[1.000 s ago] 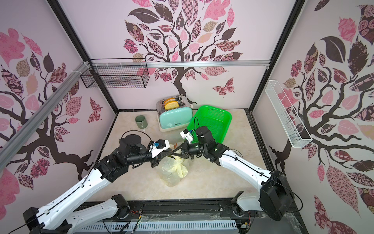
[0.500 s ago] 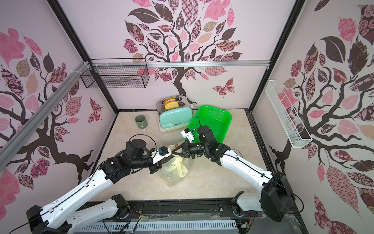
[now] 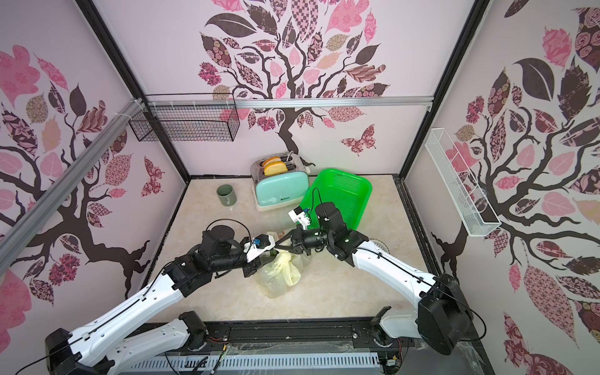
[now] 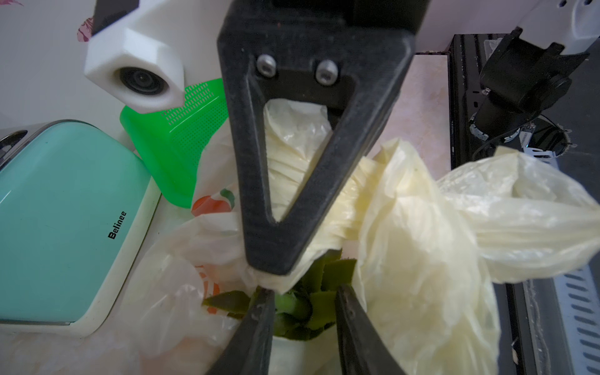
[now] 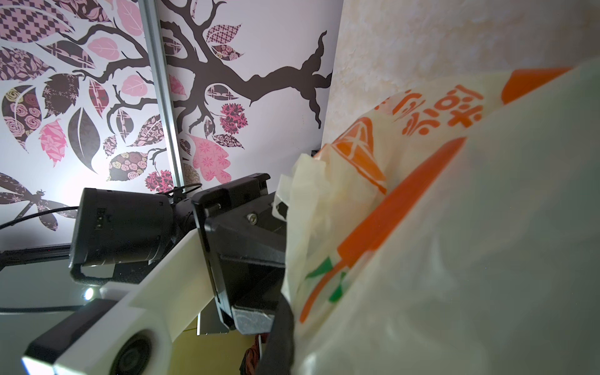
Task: Place the pineapple into a plastic bag & tie a knot
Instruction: Tie the plastic bag at the center of the board.
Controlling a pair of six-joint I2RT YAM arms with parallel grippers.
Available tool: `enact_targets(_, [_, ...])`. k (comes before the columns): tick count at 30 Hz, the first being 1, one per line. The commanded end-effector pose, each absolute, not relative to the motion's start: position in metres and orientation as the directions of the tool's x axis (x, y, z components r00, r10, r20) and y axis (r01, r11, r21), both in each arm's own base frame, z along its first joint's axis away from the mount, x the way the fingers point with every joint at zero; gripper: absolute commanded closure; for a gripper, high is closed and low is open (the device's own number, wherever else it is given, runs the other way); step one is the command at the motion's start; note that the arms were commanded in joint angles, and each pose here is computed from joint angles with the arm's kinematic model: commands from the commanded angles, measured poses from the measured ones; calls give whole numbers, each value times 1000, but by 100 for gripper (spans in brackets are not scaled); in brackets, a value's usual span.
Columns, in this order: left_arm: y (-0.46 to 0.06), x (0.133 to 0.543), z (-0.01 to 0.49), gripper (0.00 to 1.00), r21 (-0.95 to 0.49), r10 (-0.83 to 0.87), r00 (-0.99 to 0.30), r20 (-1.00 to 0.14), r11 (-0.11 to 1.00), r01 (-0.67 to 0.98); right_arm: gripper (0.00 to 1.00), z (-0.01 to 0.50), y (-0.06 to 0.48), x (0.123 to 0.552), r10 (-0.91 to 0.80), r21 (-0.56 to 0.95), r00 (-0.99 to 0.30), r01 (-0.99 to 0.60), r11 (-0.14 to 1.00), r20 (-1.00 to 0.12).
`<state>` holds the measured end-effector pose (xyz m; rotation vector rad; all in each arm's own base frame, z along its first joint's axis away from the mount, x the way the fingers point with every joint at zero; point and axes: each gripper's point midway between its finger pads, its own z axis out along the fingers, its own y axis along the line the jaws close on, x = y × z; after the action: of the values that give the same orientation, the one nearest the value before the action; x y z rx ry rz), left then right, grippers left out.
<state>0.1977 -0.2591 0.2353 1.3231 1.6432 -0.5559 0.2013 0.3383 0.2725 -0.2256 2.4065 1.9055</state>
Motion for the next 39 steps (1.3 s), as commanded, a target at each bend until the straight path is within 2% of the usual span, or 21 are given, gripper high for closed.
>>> enact_targets(1, [-263, 200, 246, 62, 209, 470, 33, -882, 326, 922, 98, 300, 345, 193, -122, 957, -964, -252, 141, -236])
enact_targets(11, [-266, 193, 259, 64, 209, 424, 64, -904, 304, 930, 90, 286, 349, 195, -134, 950, -966, -244, 195, -221])
enact_targets(13, [-266, 191, 258, 69, 202, 424, 61, -904, 298, 933, 89, 284, 349, 195, -133, 948, -967, -243, 204, -220])
enact_targets(18, [-267, 191, 258, 93, 199, 428, 59, -902, 291, 936, 87, 284, 348, 197, -125, 946, -967, -246, 213, -224])
enact_targets(20, [-267, 190, 257, 100, 198, 431, 59, -901, 286, 938, 87, 282, 347, 197, -123, 942, -967, -246, 226, -223])
enact_targets(21, [-267, 189, 257, 100, 199, 433, 60, -900, 284, 938, 86, 282, 347, 197, -121, 941, -966, -250, 229, -227])
enact_targets(25, [-265, 187, 259, 100, 200, 432, 61, -900, 283, 938, 76, 284, 342, 199, -101, 928, -963, -266, 261, -248])
enact_targets(30, [-261, 187, 259, 100, 206, 441, 56, -896, 300, 932, 50, 290, 319, 204, -46, 892, -952, -300, 338, -303])
enact_targets(33, [-257, 190, 263, 100, 222, 447, 58, -893, 326, 919, 41, 288, 303, 203, -36, 843, -935, -334, 422, -352])
enact_targets(39, [-253, 197, 266, 100, 252, 467, 53, -883, 374, 893, 38, 289, 280, 195, -58, 760, -908, -381, 526, -414])
